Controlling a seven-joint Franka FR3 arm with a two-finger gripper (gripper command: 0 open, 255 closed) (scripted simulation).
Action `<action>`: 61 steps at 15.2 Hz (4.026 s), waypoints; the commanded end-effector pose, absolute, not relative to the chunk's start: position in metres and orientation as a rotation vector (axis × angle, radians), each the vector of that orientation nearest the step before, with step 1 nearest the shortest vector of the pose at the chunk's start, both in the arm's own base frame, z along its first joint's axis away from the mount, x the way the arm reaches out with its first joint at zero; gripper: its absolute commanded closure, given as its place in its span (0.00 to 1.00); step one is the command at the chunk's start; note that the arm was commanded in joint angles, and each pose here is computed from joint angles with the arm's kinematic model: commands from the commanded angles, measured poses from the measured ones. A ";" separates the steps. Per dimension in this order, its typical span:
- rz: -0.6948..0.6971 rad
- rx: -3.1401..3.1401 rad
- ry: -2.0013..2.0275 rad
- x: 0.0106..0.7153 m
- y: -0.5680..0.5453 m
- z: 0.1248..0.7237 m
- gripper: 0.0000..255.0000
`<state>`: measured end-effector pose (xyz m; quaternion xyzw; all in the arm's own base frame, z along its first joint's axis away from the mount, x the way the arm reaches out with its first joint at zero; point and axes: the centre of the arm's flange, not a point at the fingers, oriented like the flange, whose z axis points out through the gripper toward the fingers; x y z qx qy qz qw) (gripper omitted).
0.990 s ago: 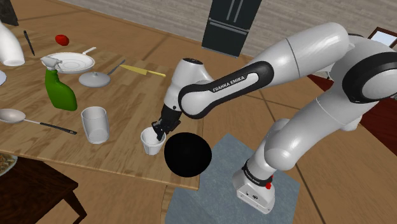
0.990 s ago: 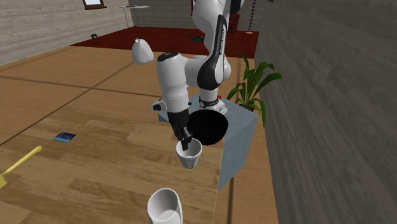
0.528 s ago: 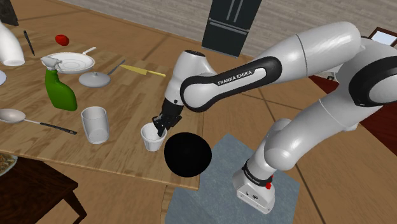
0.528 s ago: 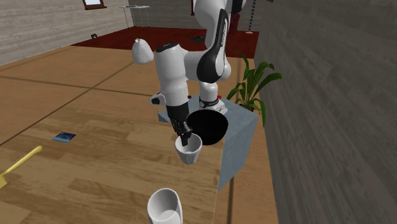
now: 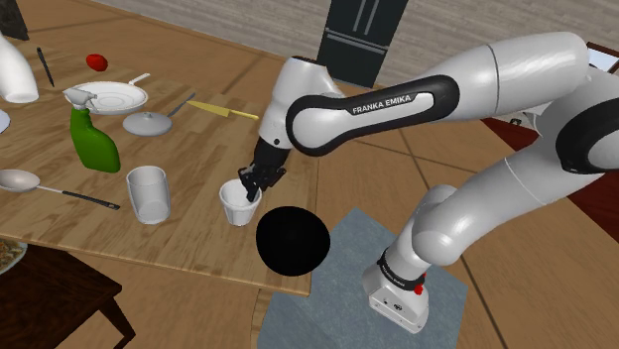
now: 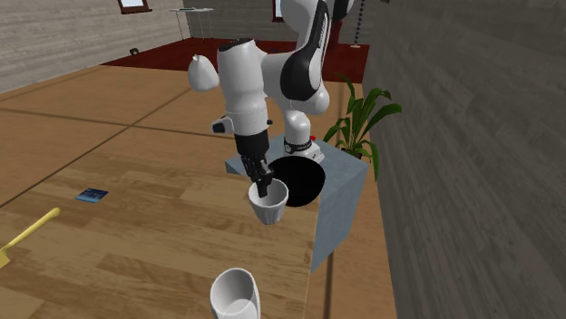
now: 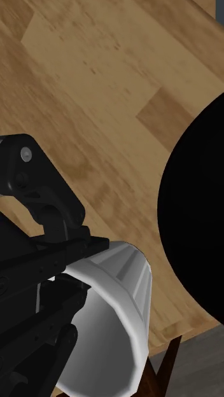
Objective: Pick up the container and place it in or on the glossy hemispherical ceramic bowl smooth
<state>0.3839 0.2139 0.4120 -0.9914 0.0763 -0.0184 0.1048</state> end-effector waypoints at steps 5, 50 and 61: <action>-0.054 -2.923 0.225 0.383 0.213 0.444 1.00; -0.054 -2.923 0.225 0.240 0.163 0.445 1.00; -0.054 -2.923 0.225 0.240 0.163 0.445 0.00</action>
